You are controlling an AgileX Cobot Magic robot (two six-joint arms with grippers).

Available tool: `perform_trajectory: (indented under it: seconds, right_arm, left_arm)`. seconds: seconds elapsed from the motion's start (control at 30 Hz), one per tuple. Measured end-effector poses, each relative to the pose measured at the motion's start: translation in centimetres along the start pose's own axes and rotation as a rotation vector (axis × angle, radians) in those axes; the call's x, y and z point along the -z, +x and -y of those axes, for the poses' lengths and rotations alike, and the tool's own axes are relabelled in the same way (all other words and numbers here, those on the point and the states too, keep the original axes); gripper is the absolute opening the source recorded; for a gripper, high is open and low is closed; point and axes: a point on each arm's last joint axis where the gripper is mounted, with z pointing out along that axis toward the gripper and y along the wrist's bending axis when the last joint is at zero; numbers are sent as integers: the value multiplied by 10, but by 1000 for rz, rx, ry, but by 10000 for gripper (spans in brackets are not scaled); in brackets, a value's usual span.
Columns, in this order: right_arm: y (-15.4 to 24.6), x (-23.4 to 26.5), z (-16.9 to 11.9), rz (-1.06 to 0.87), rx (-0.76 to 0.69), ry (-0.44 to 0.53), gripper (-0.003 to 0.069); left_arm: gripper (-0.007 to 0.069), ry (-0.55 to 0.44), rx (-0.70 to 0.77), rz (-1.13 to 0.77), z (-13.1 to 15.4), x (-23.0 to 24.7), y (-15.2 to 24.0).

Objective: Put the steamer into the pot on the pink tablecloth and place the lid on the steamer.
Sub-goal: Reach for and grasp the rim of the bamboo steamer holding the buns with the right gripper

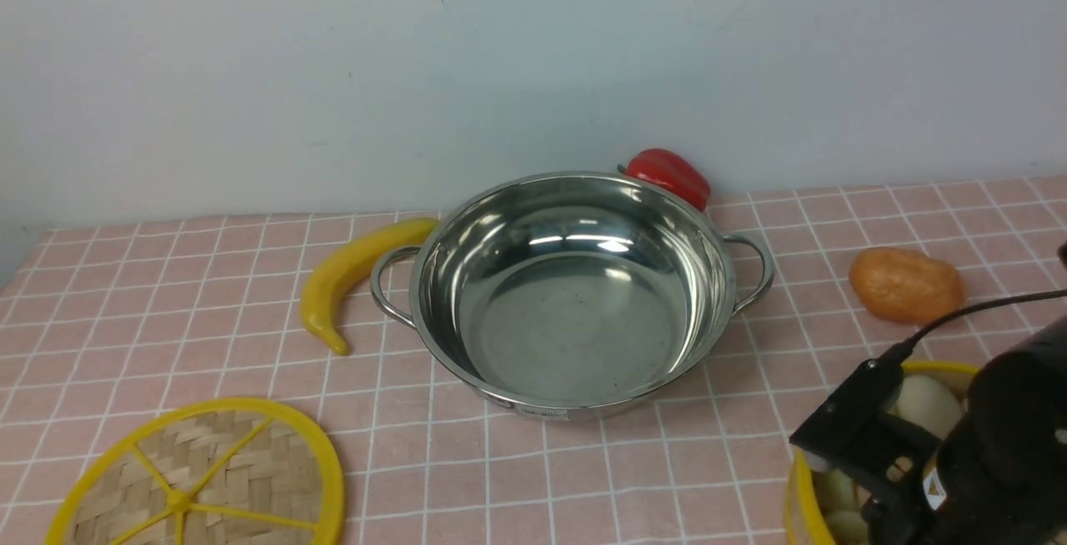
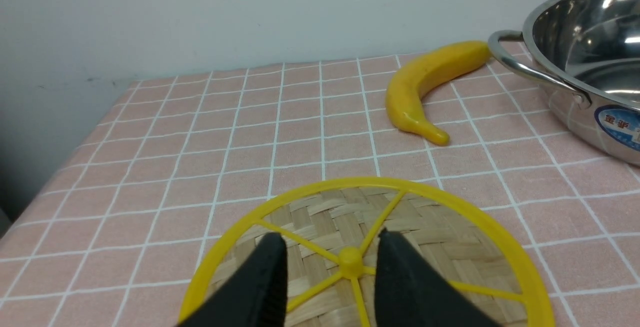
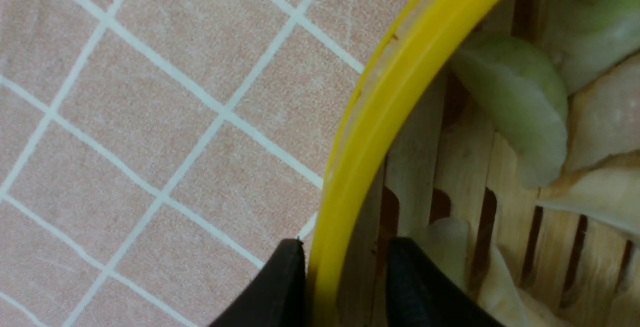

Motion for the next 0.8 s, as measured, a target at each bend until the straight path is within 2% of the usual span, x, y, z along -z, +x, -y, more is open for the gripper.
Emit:
perform_trajectory:
  seconds: [0.07,0.13,0.27,0.53,0.8]
  right_arm:
    - [0,-1,0,-1,-1,0,239]
    - [-1,0,-1,2,-6,-6,205]
    - [0,0,-2,-13,-24,-22,57]
    - [0,6,-1,-33,-6,-5,63]
    - [-1,82,-9,20,76,42,101]
  left_arm:
    - [243,0,0,0,0,0,0]
    - [243,0,0,0,0,0,0]
    - [243,0,0,0,0,0,0]
    - [243,0,0,0,0,0,0]
    - [243,0,0,0,0,0,0]
